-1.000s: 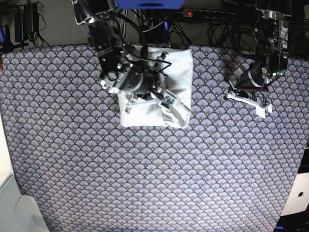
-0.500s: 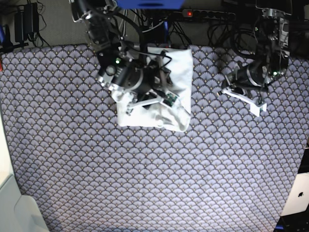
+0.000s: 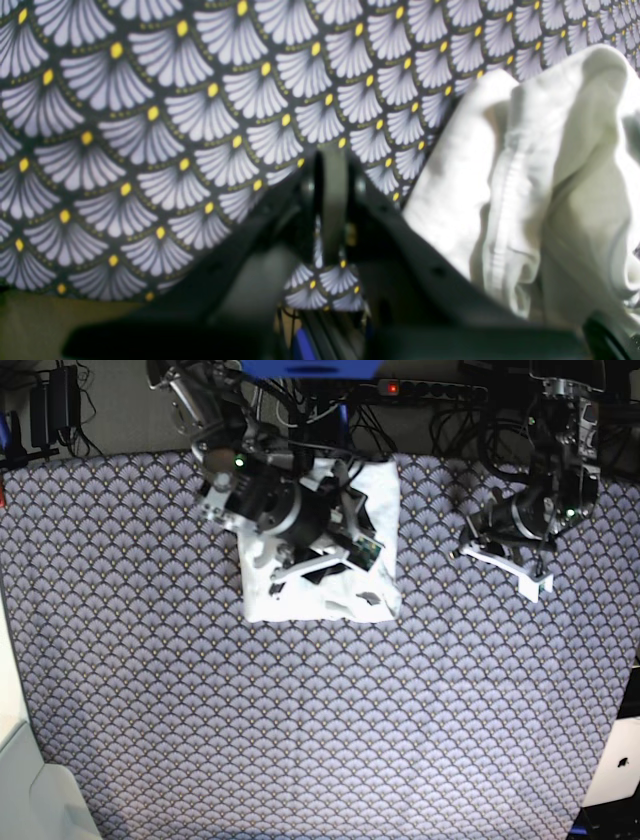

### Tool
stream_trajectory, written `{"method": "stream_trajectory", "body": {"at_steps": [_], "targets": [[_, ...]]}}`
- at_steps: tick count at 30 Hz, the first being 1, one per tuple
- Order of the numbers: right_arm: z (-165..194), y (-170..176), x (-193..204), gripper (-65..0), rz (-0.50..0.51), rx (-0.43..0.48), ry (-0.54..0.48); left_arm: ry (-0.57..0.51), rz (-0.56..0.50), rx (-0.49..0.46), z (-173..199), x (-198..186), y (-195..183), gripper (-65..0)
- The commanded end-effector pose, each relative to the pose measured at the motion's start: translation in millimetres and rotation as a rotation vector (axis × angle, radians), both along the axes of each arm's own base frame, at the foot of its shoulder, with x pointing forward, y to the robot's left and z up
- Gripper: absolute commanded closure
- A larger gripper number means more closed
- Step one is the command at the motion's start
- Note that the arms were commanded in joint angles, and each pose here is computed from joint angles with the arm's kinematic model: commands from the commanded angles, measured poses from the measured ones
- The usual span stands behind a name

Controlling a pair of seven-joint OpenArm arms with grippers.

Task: Fold the T-shirt properly
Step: 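Press the folded half down onto the bundle with the right gripper, then release the shirt and raise the right gripper away from the bundle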

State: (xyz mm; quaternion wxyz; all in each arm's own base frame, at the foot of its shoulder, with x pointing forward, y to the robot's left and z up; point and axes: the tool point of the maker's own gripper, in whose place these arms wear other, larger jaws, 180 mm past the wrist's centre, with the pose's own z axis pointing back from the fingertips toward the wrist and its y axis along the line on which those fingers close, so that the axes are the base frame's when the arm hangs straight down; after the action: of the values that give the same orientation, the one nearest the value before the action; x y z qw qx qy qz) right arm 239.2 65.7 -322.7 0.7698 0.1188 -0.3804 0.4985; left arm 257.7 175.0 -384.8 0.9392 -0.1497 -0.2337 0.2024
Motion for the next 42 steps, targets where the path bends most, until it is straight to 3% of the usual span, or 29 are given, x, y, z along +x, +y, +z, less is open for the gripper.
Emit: {"method": "stream_trajectory", "body": {"at_steps": [1, 8, 14, 22, 25, 32, 42], "targets": [[12, 3, 2, -28.8, 0.012, 0.030, -0.036, -0.020, -0.002, 0.009, 6, 3, 4, -0.6], [17, -16, 9, -28.7, 0.007, 0.041, -0.097, -0.007, -0.013, 0.052, 6, -3, 17, -0.6], [35, -57, 43, -27.4, -0.126, 0.117, -0.194, -0.014, 0.001, 0.068, 10, -1, 28, -0.5], [39, -113, 64, -2.7, -0.262, 0.089, -0.243, -0.014, 0.001, 0.068, 9, -1, 28, -0.5], [38, -134, 69, 0.0, -0.322, 0.072, -0.245, -0.013, 0.002, 0.074, 9, -2, 29, -0.5], [3, -169, 54, 0.0, -0.395, 0.012, -0.152, -0.014, 0.015, 0.083, 9, -1, 35, -0.5], [-35, -144, 3, 0.0, -0.322, 0.008, -0.007, -0.011, 0.018, 0.102, 11, -2, 43, -0.5]]}}
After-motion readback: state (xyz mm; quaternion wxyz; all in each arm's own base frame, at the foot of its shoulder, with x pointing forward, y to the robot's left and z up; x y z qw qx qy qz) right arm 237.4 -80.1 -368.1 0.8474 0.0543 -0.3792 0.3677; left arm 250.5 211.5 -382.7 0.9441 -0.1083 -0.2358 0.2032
